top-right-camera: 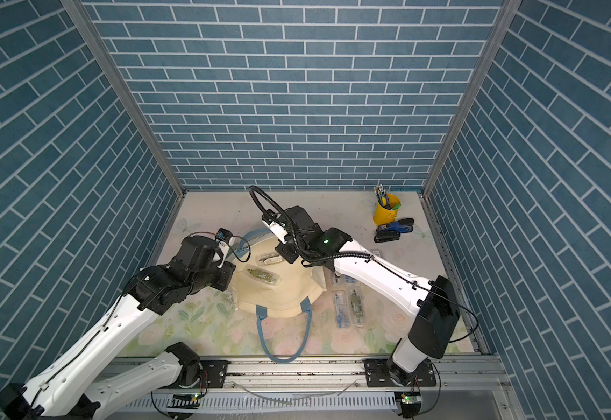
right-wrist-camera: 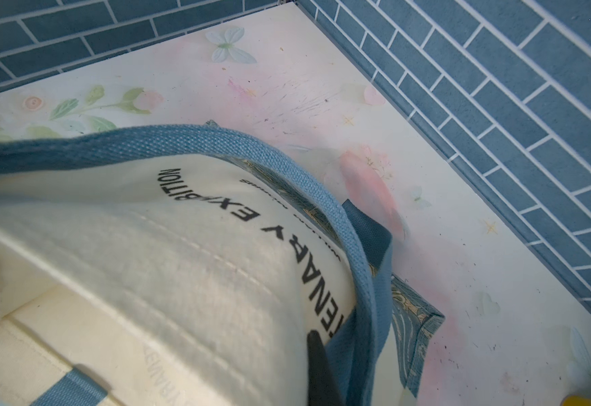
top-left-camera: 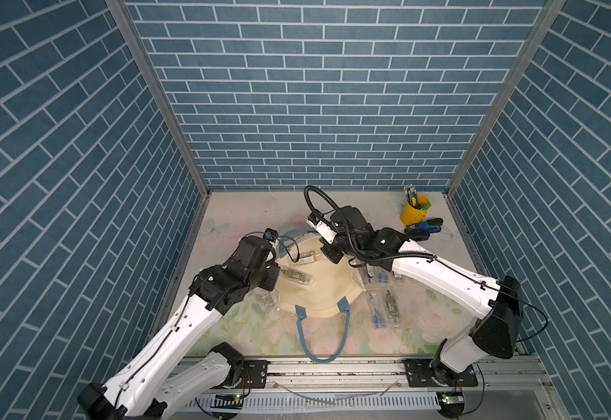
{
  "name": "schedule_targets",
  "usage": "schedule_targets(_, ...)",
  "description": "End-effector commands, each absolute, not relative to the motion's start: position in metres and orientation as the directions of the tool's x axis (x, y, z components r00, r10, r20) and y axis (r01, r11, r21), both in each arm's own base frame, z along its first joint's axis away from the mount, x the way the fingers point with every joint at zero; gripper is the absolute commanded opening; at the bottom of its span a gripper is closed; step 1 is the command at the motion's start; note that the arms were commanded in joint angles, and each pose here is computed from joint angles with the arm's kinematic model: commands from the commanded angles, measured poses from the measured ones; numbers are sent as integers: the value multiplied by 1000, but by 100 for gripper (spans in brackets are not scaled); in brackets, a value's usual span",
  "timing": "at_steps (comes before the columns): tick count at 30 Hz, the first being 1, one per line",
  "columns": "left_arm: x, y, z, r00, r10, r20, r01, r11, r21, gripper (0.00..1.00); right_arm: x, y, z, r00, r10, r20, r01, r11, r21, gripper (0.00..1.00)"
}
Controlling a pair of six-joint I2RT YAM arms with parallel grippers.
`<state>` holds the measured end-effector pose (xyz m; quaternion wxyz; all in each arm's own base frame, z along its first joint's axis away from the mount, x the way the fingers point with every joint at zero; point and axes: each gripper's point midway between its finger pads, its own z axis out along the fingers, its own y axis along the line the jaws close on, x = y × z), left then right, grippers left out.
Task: Take out the compass set from the canvas bag
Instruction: Adjust the canvas bag at the center of the board.
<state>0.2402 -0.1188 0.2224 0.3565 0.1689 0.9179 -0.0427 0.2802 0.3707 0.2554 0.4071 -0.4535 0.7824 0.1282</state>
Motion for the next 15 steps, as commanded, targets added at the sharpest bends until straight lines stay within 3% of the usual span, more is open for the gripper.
schedule_targets(1, 250, -119, 235, -663, 253, -705, 315, 948, 44, 20, 281, 372, 264, -277, -564, -778, -808, 575, -129, 1)
schedule_targets(8, 251, -121, 235, -657, 238, -715, 310, 950, 32, 0, 280, 369, 259, -290, -562, -775, -809, 576, -115, 4)
schedule_targets(12, 250, -123, 239, -653, 229, -722, 316, 948, 15, 0, 279, 365, 266, -282, -537, -795, -815, 572, -97, 9)
schedule_targets(15, 248, -124, 240, -648, 217, -730, 320, 947, -2, 0, 272, 360, 279, -270, -536, -800, -825, 557, -95, 18)
